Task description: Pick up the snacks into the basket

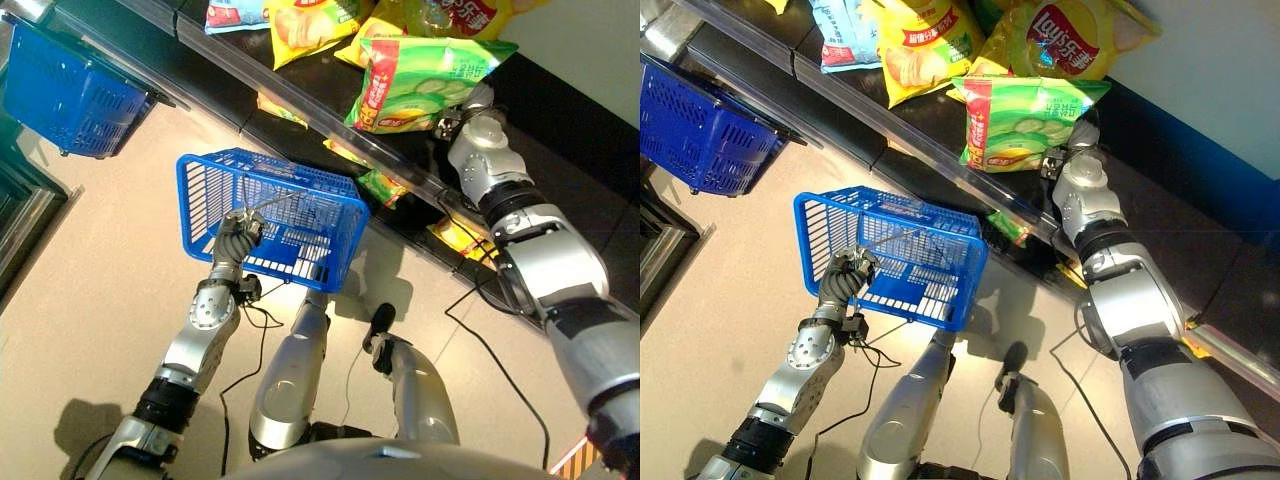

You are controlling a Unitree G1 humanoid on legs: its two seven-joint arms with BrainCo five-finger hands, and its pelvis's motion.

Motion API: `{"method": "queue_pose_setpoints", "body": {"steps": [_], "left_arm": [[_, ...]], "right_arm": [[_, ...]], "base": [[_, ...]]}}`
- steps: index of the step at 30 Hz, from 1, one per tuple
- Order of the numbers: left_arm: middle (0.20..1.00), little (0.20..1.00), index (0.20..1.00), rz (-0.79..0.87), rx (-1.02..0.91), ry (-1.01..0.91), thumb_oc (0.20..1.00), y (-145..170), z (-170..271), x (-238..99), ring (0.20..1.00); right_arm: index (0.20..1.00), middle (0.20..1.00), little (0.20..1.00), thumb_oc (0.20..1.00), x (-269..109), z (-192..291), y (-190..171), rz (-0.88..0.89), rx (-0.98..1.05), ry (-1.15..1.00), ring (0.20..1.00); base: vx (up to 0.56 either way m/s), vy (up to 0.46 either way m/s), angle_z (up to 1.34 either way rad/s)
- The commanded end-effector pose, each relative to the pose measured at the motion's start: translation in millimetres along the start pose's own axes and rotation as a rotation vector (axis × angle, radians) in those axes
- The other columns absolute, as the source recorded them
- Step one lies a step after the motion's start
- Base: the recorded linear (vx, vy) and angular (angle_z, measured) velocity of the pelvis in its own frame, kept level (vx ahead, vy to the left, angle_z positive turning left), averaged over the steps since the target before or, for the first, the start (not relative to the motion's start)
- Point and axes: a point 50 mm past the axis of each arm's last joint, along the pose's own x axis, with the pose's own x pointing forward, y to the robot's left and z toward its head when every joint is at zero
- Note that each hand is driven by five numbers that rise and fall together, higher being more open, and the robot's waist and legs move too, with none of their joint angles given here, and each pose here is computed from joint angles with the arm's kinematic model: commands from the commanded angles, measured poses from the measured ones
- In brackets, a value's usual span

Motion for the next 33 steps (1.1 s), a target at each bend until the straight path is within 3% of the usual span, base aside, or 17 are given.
{"method": "queue_pose_setpoints", "body": {"steps": [1,9,20,33], "left_arm": [[0.2,0.2,0.2,-0.033,-0.088,-0.296,0.2,-4.1,60.1,-0.4,0.2],[0.2,0.2,0.2,-0.002,-0.083,-0.294,0.2,1.4,58.0,-1.6,0.2],[0.2,0.2,0.2,0.052,-0.076,-0.256,0.2,17.2,46.4,-5.4,0.2],[0.2,0.2,0.2,0.111,-0.093,-0.221,0.2,32.0,37.2,-14.3,0.2]], "right_arm": [[0.2,0.2,0.2,0.2,-2.4,11.7,0.9,0.022,-0.016,-0.098,0.2],[0.2,0.2,0.2,0.2,-22.9,17.5,-13.9,0.001,0.079,-0.255,0.2],[0.2,0.2,0.2,0.2,-66.3,-0.6,-104.7,-0.266,0.07,-0.391,0.2],[0.2,0.2,0.2,0.2,-96.4,-19.6,-130.1,-0.345,0.024,-0.395,0.2]], "base": [[-0.02,0.031,-0.04],[0.0,0.029,-0.06],[0.01,0.046,-0.13],[0.03,0.052,-0.14]]}}
